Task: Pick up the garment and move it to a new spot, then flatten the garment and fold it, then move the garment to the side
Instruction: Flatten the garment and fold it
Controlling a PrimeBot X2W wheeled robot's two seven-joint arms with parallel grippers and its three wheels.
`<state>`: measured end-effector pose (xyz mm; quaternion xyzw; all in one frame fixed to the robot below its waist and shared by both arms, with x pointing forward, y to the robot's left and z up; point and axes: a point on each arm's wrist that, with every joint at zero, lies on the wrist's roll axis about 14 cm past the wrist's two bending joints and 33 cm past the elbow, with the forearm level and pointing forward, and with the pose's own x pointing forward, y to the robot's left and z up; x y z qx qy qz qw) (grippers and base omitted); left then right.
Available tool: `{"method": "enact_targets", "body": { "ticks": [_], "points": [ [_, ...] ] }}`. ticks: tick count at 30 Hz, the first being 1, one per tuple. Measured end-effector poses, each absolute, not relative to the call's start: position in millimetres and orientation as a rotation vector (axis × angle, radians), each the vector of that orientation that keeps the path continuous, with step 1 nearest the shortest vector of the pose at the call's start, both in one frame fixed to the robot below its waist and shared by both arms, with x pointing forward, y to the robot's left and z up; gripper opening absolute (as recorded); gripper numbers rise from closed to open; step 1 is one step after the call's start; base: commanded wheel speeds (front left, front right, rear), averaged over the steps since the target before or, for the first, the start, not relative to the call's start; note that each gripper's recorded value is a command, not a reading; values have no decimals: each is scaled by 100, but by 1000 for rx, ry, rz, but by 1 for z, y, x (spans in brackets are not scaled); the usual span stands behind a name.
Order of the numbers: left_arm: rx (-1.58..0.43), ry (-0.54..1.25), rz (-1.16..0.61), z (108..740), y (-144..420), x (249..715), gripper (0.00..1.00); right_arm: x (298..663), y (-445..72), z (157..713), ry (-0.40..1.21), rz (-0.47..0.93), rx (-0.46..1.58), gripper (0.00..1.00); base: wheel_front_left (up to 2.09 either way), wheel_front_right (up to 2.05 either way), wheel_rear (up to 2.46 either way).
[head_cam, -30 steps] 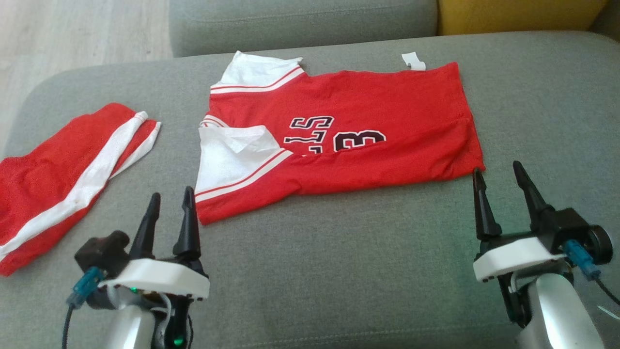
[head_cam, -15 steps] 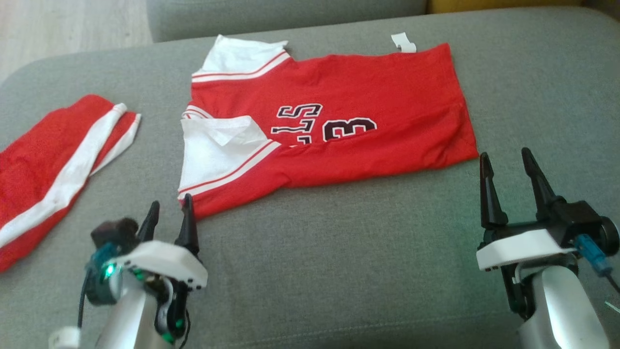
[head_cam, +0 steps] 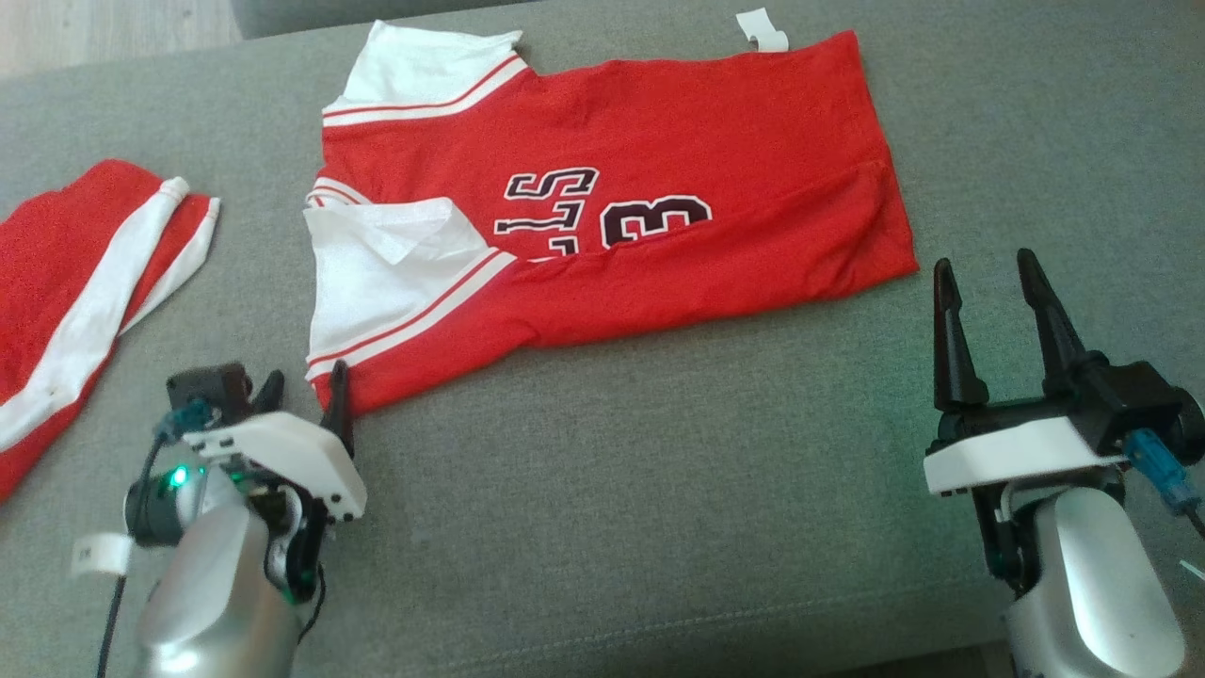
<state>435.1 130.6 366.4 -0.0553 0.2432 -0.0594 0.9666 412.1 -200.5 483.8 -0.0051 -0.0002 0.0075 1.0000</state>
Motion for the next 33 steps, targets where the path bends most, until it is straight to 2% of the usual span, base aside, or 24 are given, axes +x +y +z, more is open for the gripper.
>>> {"method": "enact_targets", "body": {
  "ticks": [7, 8, 9, 11, 24, 33],
  "points": [
    [-108, 540, -182, 360, 123, 444, 100, 414, -205, 479, 13, 3, -6, 100, 0, 0, 0],
    [-107, 550, -192, 359, 122, 444, 93, 414, -205, 478, 15, 2, -5, 100, 0, 0, 0],
    [-105, 560, -200, 359, 121, 445, 0, 414, -205, 477, 18, 1, -5, 100, 0, 0, 0],
    [-100, 561, -221, 359, 118, 446, 0, 416, -206, 475, 25, -1, -3, 100, 0, 0, 0],
    [-89, 260, -240, 415, 114, 464, 0, 450, -215, 394, 458, -73, 150, 100, 0, 0, 0],
    [-92, 209, -254, 428, 113, 466, 0, 472, -204, 370, 572, -54, 107, 100, 0, 0, 0]
  ]
}}
